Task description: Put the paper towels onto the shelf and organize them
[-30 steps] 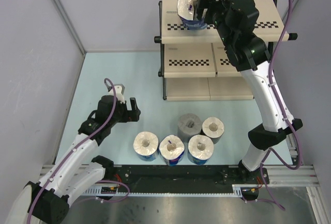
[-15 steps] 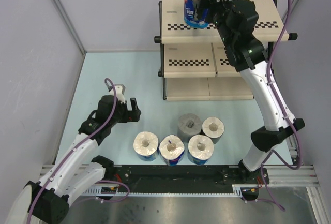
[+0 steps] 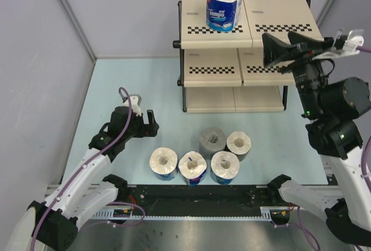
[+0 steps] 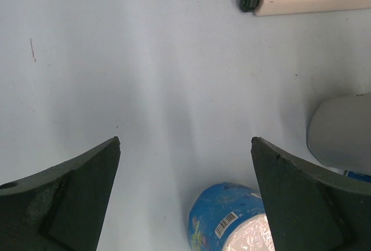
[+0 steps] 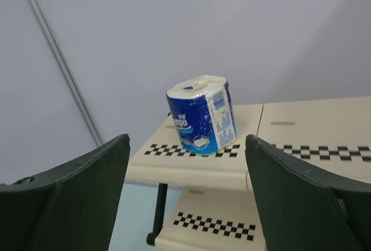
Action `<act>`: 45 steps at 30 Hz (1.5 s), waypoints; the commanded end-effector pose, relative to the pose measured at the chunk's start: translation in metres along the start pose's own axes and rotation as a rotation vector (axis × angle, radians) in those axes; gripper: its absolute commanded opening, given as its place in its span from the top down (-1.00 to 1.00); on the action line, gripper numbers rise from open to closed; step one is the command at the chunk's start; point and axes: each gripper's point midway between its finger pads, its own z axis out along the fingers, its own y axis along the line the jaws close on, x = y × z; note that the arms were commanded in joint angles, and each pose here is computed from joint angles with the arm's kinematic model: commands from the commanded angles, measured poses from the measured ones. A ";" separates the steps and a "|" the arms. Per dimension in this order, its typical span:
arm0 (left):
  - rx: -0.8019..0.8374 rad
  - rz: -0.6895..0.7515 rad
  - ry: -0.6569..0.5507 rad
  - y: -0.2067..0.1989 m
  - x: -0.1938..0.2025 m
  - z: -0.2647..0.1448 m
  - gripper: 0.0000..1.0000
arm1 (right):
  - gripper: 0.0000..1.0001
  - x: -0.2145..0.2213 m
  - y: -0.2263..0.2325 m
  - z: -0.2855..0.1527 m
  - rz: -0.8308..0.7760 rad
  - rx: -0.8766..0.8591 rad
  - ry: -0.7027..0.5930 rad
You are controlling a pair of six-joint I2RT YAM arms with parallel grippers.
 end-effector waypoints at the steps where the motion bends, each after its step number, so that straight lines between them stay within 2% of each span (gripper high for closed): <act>1: 0.032 0.018 -0.052 -0.009 -0.019 -0.007 -1.00 | -0.65 0.101 -0.014 -0.027 0.050 0.083 0.283; 3: 0.041 0.017 -0.058 -0.010 -0.020 -0.008 -1.00 | -0.61 0.135 -0.011 -0.044 0.072 0.100 0.396; 4: 0.044 0.017 -0.060 -0.011 -0.020 -0.008 -1.00 | -0.58 0.170 -0.016 -0.060 0.047 0.123 0.501; 6: 0.048 0.017 -0.061 -0.012 -0.020 -0.008 -0.99 | -0.58 0.197 -0.010 -0.083 0.048 0.151 0.582; 7: 0.052 0.017 -0.059 -0.012 -0.019 -0.008 -1.00 | -0.61 0.227 -0.013 -0.103 0.015 0.166 0.666; 14: 0.055 0.017 -0.047 -0.013 -0.017 -0.005 -1.00 | -0.70 0.305 -0.017 -0.175 0.092 0.233 0.841; 17: 0.078 0.020 -0.035 -0.017 -0.015 -0.005 -1.00 | -0.71 0.319 -0.015 -0.187 0.140 0.217 0.859; 21: 0.091 0.017 -0.029 -0.019 -0.013 -0.004 -1.00 | -0.72 0.352 -0.013 -0.205 0.126 0.193 0.955; 30: 0.096 0.017 -0.015 -0.020 -0.010 -0.002 -0.99 | -0.71 0.397 0.006 -0.215 0.112 0.069 1.091; 45: 0.096 0.017 -0.010 -0.020 -0.010 -0.001 -1.00 | -0.47 0.416 -0.008 -0.217 0.027 -0.014 1.177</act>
